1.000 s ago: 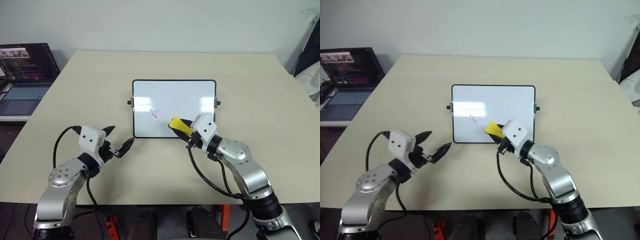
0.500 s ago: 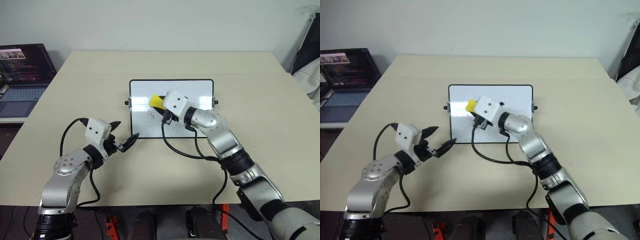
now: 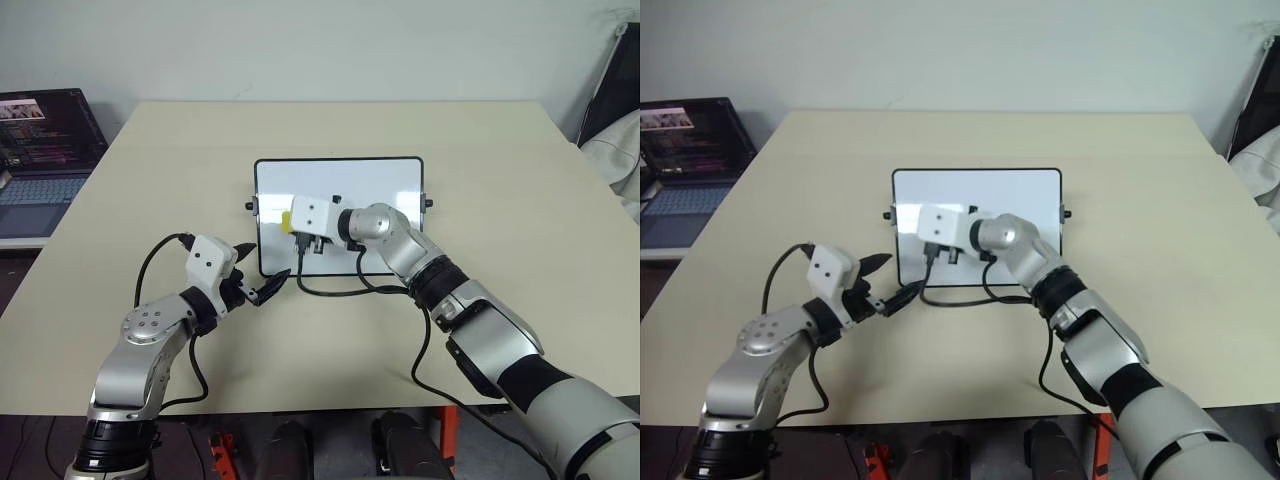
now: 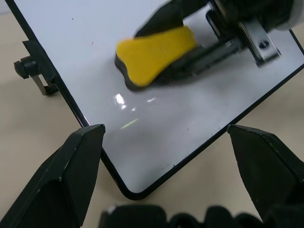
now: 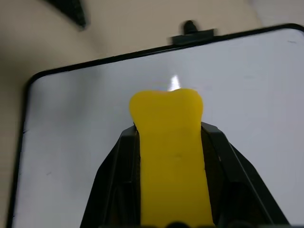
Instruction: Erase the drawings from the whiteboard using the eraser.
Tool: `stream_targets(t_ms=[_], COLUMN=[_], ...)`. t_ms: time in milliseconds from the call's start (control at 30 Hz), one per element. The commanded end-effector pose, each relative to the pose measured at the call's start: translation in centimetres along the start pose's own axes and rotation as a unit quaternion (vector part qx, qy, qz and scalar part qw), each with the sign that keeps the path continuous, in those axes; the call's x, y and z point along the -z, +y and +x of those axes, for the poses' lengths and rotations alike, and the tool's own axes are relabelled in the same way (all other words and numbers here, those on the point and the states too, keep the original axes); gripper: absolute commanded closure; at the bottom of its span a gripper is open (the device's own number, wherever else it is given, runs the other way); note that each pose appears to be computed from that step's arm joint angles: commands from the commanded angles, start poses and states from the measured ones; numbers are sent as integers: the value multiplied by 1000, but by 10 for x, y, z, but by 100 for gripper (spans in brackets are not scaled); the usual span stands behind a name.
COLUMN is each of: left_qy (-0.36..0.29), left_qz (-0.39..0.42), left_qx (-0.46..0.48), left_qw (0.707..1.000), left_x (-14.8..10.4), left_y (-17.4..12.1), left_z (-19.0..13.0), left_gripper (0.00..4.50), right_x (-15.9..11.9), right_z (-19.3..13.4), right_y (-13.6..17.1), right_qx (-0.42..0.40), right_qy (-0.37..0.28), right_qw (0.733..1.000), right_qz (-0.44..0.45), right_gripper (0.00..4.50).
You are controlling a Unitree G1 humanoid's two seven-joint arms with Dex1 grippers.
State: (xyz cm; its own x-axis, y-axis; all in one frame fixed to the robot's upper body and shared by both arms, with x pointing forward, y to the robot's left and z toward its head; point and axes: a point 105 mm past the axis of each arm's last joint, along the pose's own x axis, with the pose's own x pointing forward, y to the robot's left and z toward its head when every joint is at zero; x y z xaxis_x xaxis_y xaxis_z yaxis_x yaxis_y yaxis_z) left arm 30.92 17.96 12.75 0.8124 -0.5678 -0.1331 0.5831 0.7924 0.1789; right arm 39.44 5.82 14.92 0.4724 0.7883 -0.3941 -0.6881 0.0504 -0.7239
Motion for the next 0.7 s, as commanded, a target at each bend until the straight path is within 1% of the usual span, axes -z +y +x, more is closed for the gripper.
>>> stream_targets(t_ms=[33, 100, 133, 200, 267, 333, 400, 467, 533, 567, 667, 700], left_qy=[-13, -13, -13, -13, -13, -12, -12, -11, -11, -11, -13, -14], left_qz=[14, 13, 13, 14, 14, 14, 14, 14, 14, 14, 15, 15], left_qx=[0, 2, 3, 5, 5, 6, 7, 9, 12, 14, 18, 19], left_qw=[1000, 1000, 1000, 1000, 1000, 1000, 1000, 1000, 1000, 1000, 1000, 1000], left_x=[-8, -8, -8, -8, -8, -8, -8, -7, -7, -7, -8, -9], left_y=[-1, -3, -4, -5, -5, -5, -5, -5, -5, -5, -6, -6], left_z=[-2, -2, -1, -1, -2, -2, -2, -1, 0, 1, 4, 4], left_gripper=[0, 0, 0, 0, 0, 0, 0, 0, 0, 0, 0, 0], right_x=[13, 5, 2, 5, 15, 30, 38, 44, 48, 47, 39, 38], right_z=[-1, -3, -4, -5, -3, -3, -6, -9, -12, -13, -19, -22], right_y=[-15, -37, -44, -46, -35, -7, 12, 19, 18, 14, -30, -40], right_qx=[47, 108, 125, 126, 89, 10, -39, -55, -54, -42, 77, 103], right_qy=[38, 29, 26, 30, 45, 57, 60, 66, 75, 78, 76, 75], right_qw=[997, 993, 991, 991, 994, 998, 996, 995, 994, 994, 992, 990], right_qz=[-40, -46, -47, -45, -42, -41, -44, -48, -60, -61, -57, -53], right_gripper=[321, 321, 321, 321, 321, 321, 321, 321, 321, 321, 321, 321])
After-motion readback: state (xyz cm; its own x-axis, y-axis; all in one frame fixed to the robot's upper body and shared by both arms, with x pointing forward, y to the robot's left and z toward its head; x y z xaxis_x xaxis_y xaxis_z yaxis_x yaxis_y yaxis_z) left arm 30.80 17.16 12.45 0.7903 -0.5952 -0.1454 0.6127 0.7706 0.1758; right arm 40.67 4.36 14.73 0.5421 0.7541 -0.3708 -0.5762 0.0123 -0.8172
